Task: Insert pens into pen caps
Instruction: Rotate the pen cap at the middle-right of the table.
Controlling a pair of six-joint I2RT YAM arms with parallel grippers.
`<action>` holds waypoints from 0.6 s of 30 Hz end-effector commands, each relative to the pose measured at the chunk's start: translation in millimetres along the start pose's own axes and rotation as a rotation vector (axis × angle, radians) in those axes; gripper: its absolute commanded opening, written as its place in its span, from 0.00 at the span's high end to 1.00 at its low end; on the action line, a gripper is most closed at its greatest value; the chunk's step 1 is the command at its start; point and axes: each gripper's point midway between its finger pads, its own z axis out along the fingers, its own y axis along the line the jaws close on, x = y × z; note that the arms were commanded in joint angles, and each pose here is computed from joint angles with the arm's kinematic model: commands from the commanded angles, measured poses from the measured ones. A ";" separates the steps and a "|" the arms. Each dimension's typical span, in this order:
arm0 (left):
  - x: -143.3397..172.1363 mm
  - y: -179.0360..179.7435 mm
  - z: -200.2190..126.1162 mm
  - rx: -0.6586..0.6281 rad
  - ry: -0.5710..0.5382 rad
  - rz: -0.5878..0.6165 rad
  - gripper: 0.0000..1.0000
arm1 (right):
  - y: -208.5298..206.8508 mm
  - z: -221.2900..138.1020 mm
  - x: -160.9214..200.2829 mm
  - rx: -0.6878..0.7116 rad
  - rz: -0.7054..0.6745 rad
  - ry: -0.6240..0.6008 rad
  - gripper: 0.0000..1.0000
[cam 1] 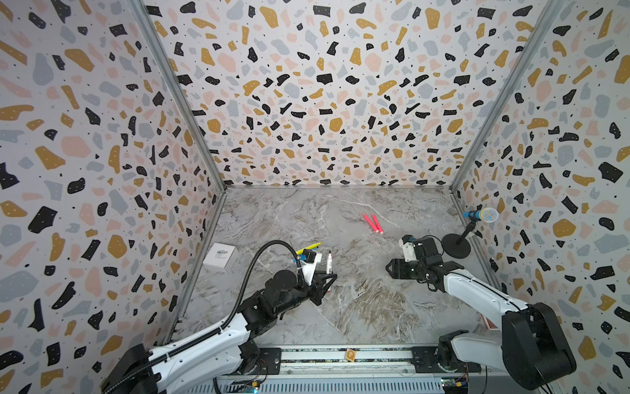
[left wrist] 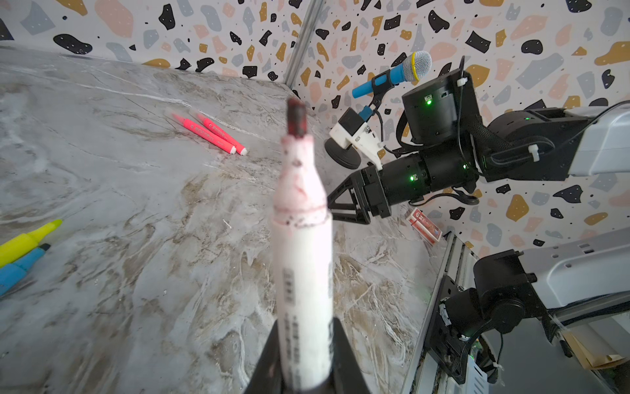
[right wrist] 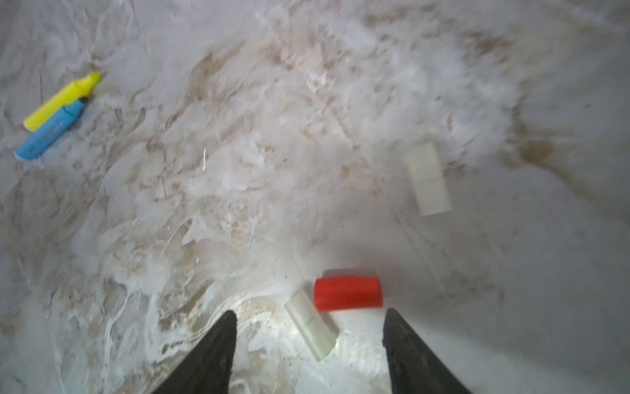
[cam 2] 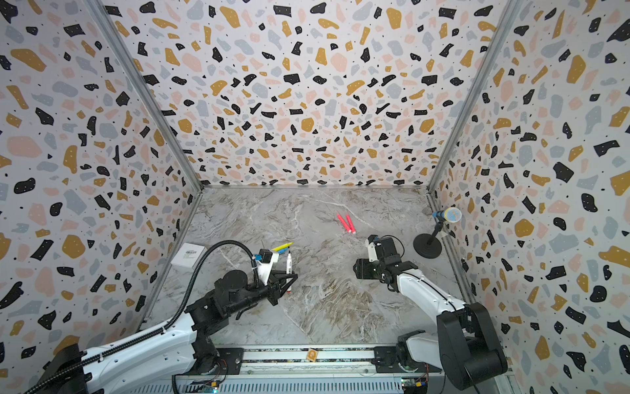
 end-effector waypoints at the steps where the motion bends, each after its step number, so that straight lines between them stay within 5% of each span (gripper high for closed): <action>1: -7.5 0.4 -0.5 -0.001 -0.036 -0.001 1.00 | 3.1 -0.3 16.9 0.024 0.028 0.034 0.31; 18: -7.7 3.6 -2.3 -0.021 -0.037 0.001 1.00 | 11.0 21.9 14.8 -0.001 0.009 0.050 0.31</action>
